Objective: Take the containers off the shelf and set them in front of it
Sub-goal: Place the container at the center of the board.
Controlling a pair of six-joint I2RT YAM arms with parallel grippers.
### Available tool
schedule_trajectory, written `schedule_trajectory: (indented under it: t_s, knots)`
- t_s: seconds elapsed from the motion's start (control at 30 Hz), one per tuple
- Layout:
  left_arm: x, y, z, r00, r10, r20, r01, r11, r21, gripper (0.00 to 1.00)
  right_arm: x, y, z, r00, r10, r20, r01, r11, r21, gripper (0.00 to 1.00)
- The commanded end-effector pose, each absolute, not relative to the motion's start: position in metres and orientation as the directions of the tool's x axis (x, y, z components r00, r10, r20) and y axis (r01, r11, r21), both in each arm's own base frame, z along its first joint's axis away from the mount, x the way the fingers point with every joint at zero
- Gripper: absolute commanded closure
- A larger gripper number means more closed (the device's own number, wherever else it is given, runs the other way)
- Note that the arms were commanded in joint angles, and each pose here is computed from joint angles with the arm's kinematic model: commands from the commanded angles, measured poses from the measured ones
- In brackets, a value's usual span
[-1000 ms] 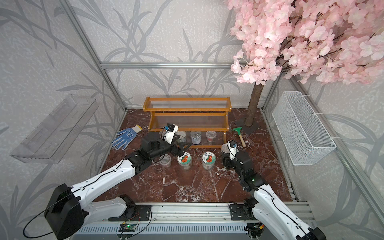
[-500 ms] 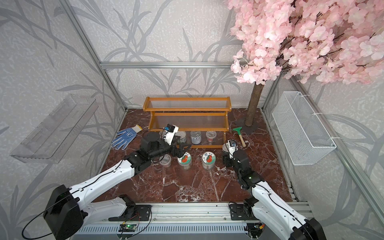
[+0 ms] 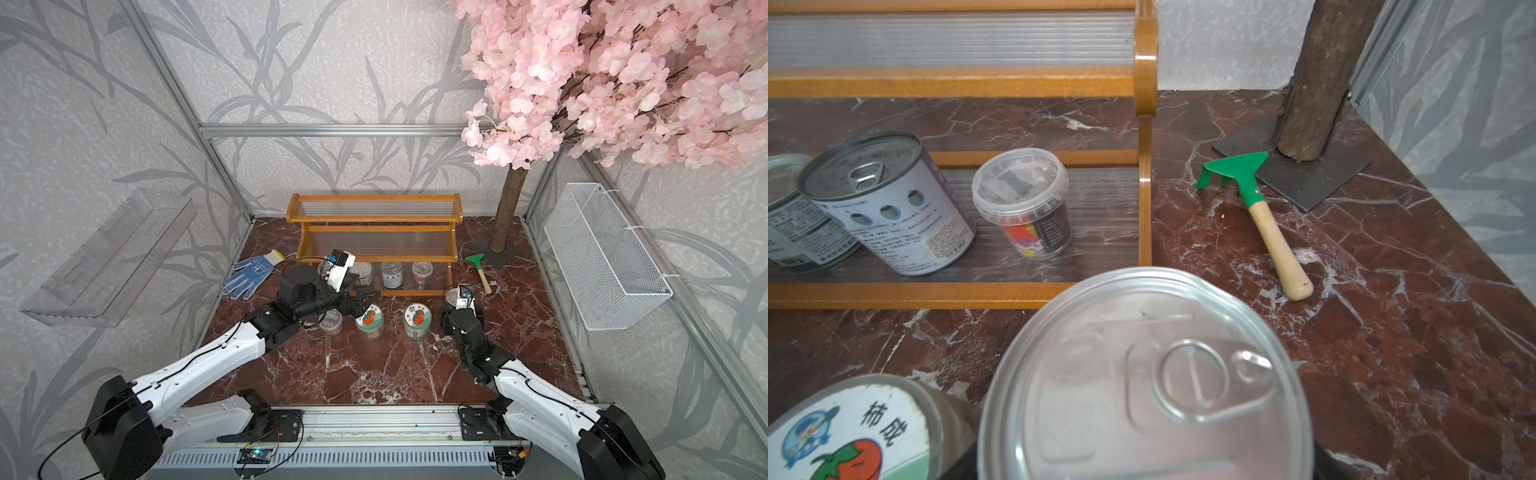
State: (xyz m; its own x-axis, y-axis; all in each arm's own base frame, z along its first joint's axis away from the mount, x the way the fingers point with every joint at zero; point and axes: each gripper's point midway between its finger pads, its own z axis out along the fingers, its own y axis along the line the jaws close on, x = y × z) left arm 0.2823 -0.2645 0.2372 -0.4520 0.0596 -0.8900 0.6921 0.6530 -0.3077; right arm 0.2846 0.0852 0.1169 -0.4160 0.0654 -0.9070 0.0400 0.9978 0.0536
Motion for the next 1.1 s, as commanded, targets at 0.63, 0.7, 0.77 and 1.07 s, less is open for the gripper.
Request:
schedule_trajectory:
  t_s: [0.63,0.7,0.77,1.07]
  knots:
    - [0.289,-0.274,0.236,-0.450,0.087,-0.889,0.715,0.631,-0.300,0.00,0.274,0.068,0.099,-0.419,0.118,-0.900,0.127,0.989,0.071,0.12]
    - [0.288,-0.274,0.237,-0.448,0.086,-0.890,0.715,0.632,-0.298,0.00,0.272,0.067,0.101,-0.415,0.121,-0.902,0.124,0.989,0.075,0.11]
    - [0.287,-0.273,0.236,-0.449,0.090,-0.889,0.715,0.633,-0.297,0.00,0.270,0.065,0.103,-0.412,0.126,-0.903,0.127,0.989,0.080,0.11]
    - [0.286,-0.268,0.241,-0.427,0.104,-0.898,0.716,0.646,-0.266,0.00,0.269,0.061,0.146,-0.362,0.129,-0.923,0.127,0.988,0.088,0.07]
